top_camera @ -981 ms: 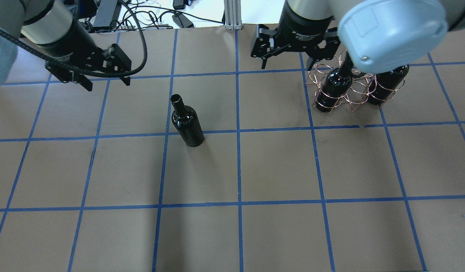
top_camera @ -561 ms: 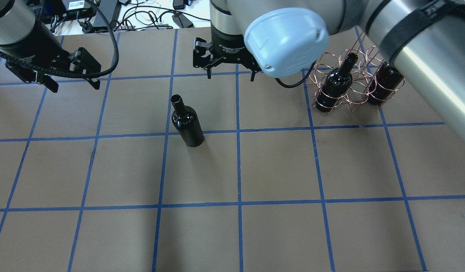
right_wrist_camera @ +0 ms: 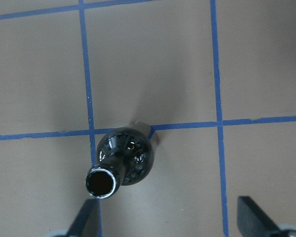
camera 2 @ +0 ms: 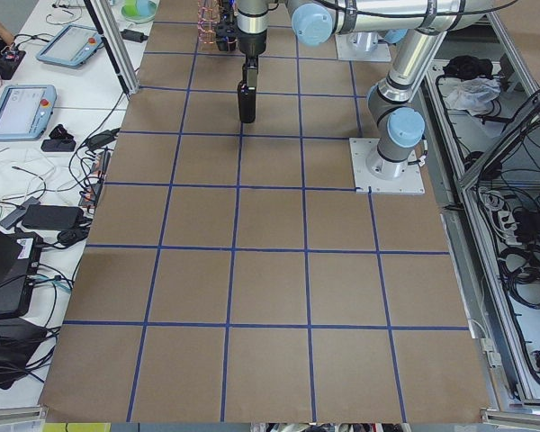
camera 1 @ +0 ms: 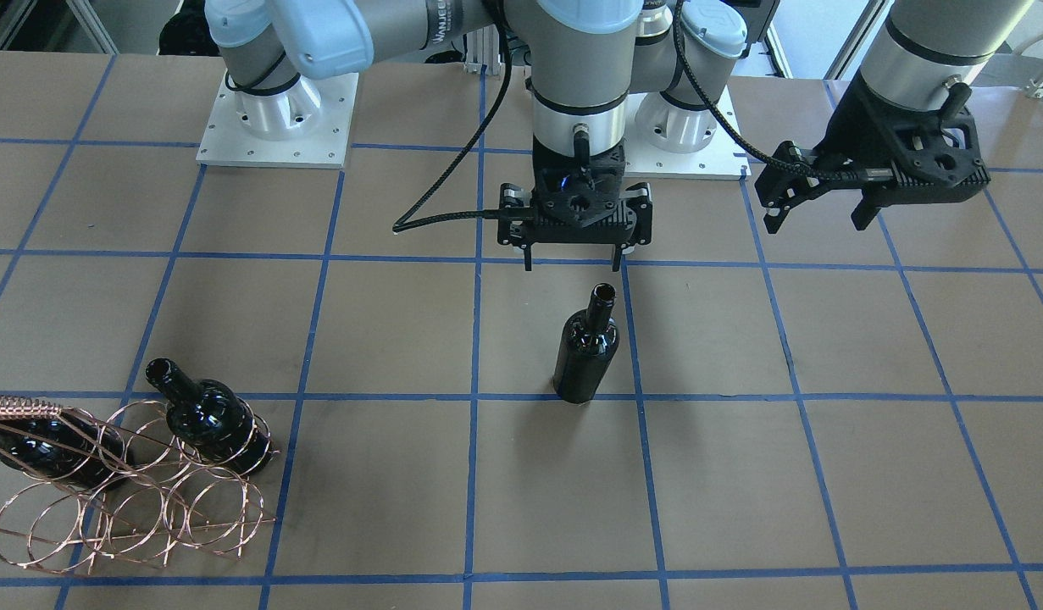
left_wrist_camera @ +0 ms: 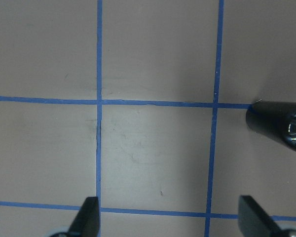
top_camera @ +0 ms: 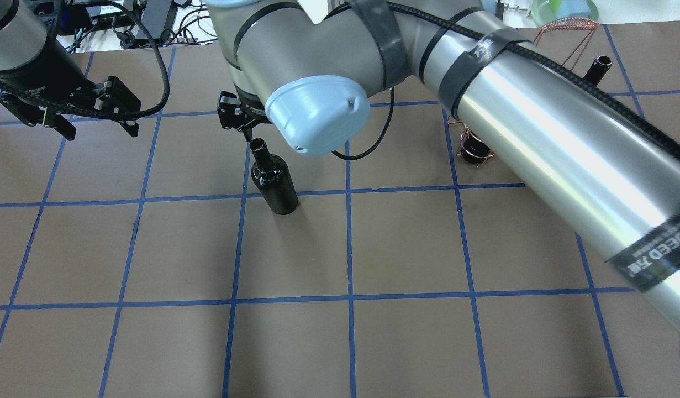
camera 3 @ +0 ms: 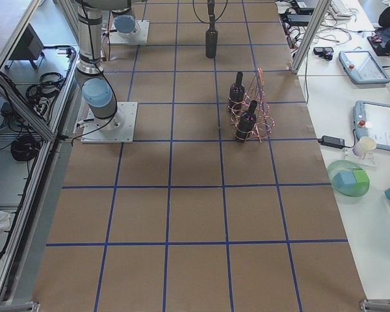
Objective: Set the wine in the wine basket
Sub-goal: 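Lower the right gripper over the standing bottle and grasp its neck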
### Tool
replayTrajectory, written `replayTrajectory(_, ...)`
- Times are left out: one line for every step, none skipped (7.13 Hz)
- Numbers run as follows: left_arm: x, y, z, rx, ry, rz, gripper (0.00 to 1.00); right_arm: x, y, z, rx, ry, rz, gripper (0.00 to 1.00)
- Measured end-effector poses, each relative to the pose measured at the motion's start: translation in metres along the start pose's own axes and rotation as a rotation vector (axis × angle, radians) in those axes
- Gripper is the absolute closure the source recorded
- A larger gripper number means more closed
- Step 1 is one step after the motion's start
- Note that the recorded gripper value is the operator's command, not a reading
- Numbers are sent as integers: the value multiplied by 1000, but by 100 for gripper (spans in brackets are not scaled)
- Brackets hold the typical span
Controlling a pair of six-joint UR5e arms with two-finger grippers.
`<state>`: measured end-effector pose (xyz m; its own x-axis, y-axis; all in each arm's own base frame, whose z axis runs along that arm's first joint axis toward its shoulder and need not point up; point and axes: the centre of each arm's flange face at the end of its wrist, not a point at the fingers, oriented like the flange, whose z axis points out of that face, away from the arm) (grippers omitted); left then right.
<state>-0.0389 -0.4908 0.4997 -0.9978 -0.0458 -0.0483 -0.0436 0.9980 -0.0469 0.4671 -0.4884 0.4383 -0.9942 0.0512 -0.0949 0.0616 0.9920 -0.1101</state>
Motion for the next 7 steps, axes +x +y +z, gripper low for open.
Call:
replayTrajectory(0, 0, 1, -1, 0, 0, 0, -12, 8, 8, -7, 7, -7, 0)
replayTrajectory(-1, 0, 1, -2, 0, -1, 0, -18, 12, 15, -14, 13, -9, 4)
replayTrajectory(-1, 0, 1, -2, 0, -1, 0, -21, 12, 26, -25, 20, -9, 4)
replayTrajectory(-1, 0, 1, -2, 0, -1, 0, -24, 10, 35, -27, 22, -10, 4)
replayTrajectory(-1, 0, 1, -2, 0, -1, 0, -27, 6, 42, -19, 18, -14, 4)
replayTrajectory(-1, -1, 1, -1, -1, -1, 0, -30, 3, 50, -15, 15, -17, 8)
replayTrajectory(-1, -1, 1, -1, -1, -1, 0, -31, 0, 56, -14, 14, -18, 13)
